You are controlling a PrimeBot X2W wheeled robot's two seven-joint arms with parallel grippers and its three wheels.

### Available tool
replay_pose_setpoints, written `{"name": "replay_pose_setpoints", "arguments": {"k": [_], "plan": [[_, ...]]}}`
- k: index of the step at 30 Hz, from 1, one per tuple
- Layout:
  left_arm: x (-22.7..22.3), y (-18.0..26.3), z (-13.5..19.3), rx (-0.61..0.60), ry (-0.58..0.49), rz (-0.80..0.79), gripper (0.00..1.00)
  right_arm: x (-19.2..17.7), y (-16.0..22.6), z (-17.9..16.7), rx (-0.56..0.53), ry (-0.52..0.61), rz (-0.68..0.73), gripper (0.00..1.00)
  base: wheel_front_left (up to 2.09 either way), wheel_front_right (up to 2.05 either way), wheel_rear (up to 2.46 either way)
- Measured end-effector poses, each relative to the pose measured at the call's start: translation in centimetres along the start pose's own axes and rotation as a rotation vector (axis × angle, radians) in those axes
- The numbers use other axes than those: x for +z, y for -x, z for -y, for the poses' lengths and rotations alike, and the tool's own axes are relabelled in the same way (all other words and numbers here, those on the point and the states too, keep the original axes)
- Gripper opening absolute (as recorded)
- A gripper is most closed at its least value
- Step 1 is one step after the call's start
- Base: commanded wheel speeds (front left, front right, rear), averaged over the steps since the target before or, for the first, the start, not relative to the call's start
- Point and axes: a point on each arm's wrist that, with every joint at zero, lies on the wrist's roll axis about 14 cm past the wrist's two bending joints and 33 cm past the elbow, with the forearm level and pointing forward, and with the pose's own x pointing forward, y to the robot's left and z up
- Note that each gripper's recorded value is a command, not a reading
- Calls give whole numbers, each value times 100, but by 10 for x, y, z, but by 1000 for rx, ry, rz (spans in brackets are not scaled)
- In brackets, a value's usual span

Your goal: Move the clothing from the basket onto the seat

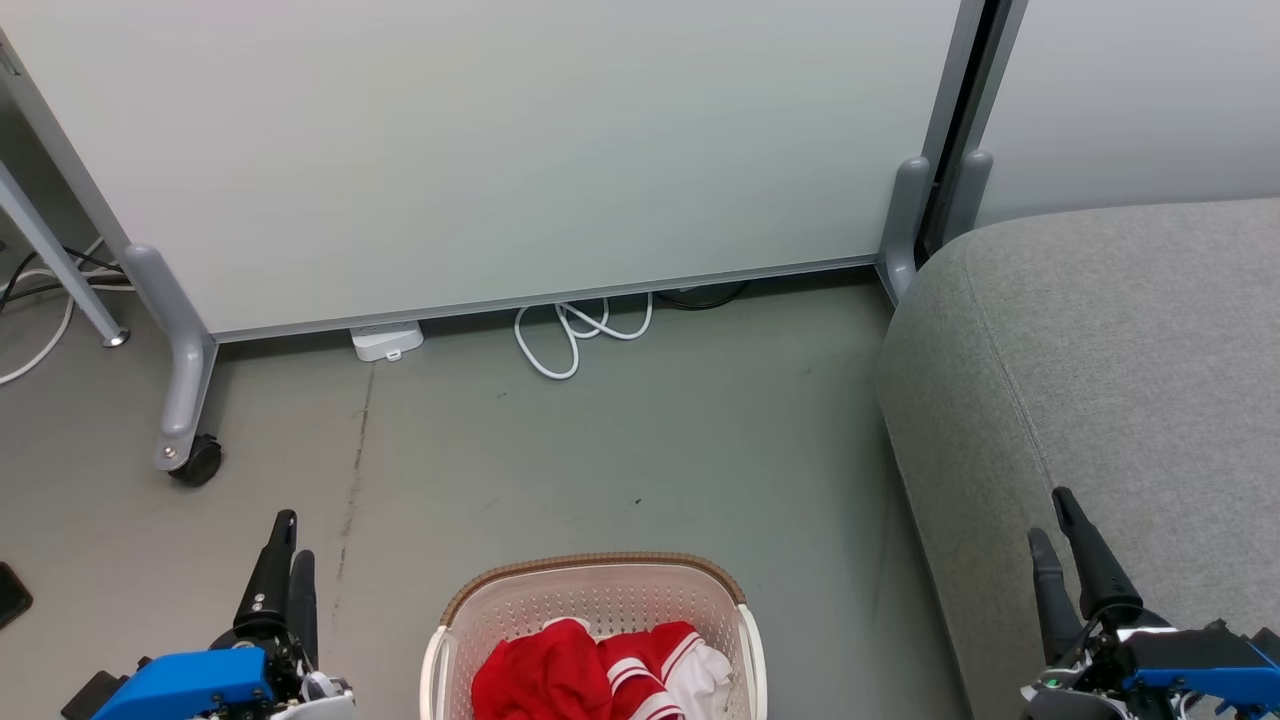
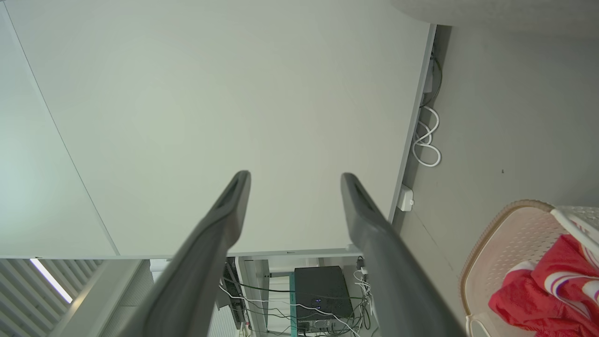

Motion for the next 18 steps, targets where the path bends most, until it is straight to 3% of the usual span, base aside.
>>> {"name": "replay_pose_setpoints", "arguments": {"k": [7, 18], "plan": [[-3, -1, 0, 6, -72, 4, 100, 0, 0, 1, -6, 70, 16, 100, 0, 0, 0], [-13, -3, 1, 23, -357, -16, 100, 2, -1, -5, 2, 334, 33, 100, 0, 0, 0]]}}
